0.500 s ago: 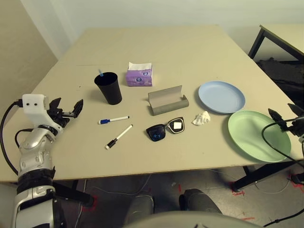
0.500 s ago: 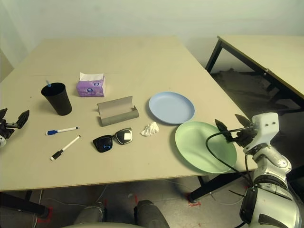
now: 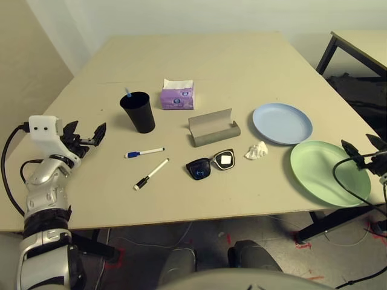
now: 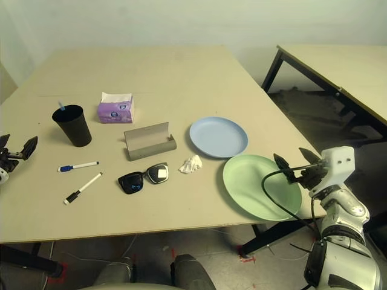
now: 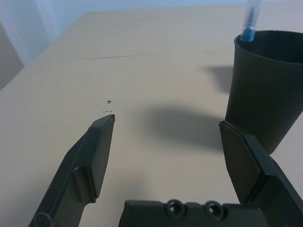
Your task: Organize and tidy the items on the table.
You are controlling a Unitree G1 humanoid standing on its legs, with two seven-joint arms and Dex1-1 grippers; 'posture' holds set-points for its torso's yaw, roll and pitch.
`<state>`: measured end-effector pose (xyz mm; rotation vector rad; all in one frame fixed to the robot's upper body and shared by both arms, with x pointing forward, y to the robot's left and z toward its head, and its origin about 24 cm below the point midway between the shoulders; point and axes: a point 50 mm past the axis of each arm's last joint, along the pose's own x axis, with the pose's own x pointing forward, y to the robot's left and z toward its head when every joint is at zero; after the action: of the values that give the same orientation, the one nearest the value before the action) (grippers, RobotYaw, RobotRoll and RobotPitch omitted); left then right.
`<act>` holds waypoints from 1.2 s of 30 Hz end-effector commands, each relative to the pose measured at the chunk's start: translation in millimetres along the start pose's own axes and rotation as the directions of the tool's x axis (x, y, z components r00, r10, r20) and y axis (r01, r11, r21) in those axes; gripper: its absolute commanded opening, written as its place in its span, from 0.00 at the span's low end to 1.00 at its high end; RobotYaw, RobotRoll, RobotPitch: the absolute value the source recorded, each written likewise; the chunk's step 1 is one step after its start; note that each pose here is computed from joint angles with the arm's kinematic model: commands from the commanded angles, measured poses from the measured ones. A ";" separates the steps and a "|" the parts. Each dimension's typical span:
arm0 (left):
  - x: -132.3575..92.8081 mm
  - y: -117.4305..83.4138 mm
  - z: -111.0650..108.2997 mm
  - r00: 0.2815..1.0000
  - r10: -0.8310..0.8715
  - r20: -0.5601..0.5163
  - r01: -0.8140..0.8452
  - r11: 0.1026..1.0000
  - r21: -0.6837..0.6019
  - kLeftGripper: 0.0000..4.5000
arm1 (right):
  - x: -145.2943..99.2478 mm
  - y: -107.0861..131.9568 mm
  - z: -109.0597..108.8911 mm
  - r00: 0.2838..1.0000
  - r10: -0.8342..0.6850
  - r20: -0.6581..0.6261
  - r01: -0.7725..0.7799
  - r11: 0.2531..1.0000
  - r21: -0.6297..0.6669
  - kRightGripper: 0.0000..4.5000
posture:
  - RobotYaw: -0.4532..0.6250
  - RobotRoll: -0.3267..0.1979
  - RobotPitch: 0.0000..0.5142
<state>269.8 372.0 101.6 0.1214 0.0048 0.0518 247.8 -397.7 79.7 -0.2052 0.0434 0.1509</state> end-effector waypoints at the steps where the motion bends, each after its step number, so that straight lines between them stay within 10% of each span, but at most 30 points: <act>1: -1.8 -5.0 -2.1 0.998 -0.053 0.034 0.054 0.997 -0.056 0.99 | -3.1 -9.3 8.4 1.000 -0.028 -0.002 0.028 0.999 -0.040 1.00 | 0.39 0.62 0.02; 9: -17.0 -65.5 19.3 0.670 -0.732 0.124 0.740 0.671 -0.038 0.99 | -19.7 -23.2 7.8 0.995 -0.075 -0.071 0.071 0.996 -0.060 1.00 | 0.35 0.62 0.04; 18: -17.6 -116.5 14.2 0.201 -0.975 -0.092 0.977 0.193 0.092 0.99 | -31.5 -28.0 4.5 0.967 -0.018 -0.255 -0.019 0.990 -0.142 1.00 | 0.28 0.62 0.05; 36: -16.6 -131.9 -8.0 0.198 -0.975 -0.101 0.975 0.186 0.120 0.99 | -31.9 7.7 -9.3 0.837 0.307 -0.453 -0.269 0.952 0.149 1.00 | 0.27 0.62 0.08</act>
<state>262.8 241.4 83.3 0.2585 0.0717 -1.3204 213.1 -404.0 74.6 -0.1801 0.5572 0.3693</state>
